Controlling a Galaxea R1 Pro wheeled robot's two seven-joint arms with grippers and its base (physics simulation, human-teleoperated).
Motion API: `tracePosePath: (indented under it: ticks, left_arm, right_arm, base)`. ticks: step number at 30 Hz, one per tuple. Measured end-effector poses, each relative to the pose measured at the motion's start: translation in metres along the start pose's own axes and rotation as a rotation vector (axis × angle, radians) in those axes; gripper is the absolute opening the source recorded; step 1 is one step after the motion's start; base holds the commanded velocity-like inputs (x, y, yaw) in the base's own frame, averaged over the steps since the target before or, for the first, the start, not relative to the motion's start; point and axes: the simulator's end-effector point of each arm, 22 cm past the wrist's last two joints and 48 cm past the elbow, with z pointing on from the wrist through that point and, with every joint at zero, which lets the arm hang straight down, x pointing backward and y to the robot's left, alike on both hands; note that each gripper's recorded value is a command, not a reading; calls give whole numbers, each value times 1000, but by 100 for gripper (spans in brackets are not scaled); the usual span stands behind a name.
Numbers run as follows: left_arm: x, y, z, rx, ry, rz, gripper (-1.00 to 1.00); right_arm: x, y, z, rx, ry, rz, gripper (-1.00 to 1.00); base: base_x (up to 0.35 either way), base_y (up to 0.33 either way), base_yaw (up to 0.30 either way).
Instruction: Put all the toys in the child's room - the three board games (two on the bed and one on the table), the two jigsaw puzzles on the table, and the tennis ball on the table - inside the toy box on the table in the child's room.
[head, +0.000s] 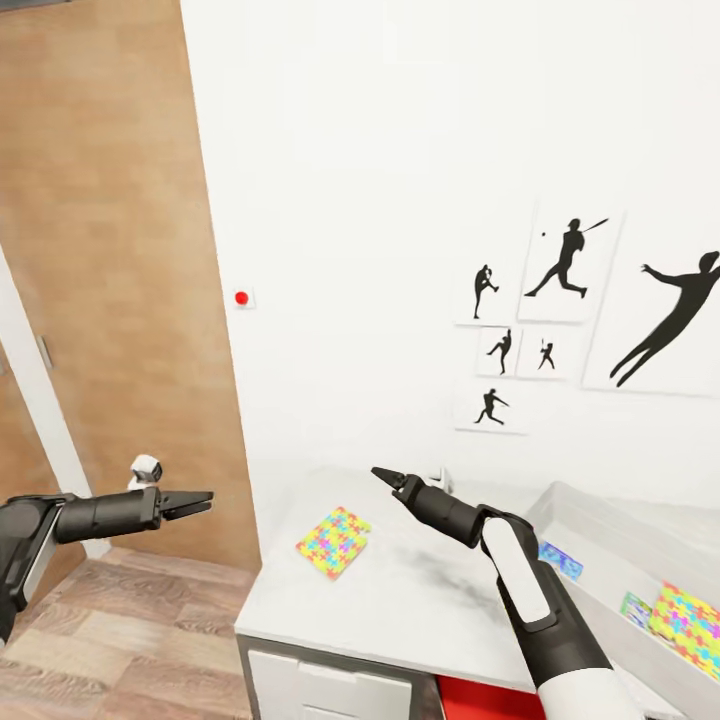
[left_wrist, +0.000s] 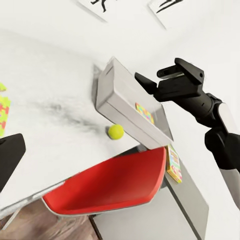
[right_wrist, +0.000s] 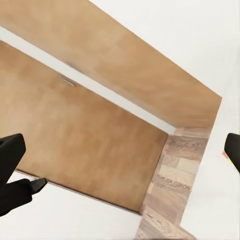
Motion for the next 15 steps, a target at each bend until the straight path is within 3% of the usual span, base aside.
tracePosePath:
  ticks: [8, 15]
  left_arm:
    - [0, 0, 0, 0, 1, -1, 100]
    - [4, 0, 10, 15, 4, -2, 100]
  right_arm:
    - [-8, -1, -1, -1, -31, -7, 100]
    - [-30, 27, 4, -26, -58, -13, 100]
  base:
    - [-23, 95, 62]
    - [0, 0, 0]
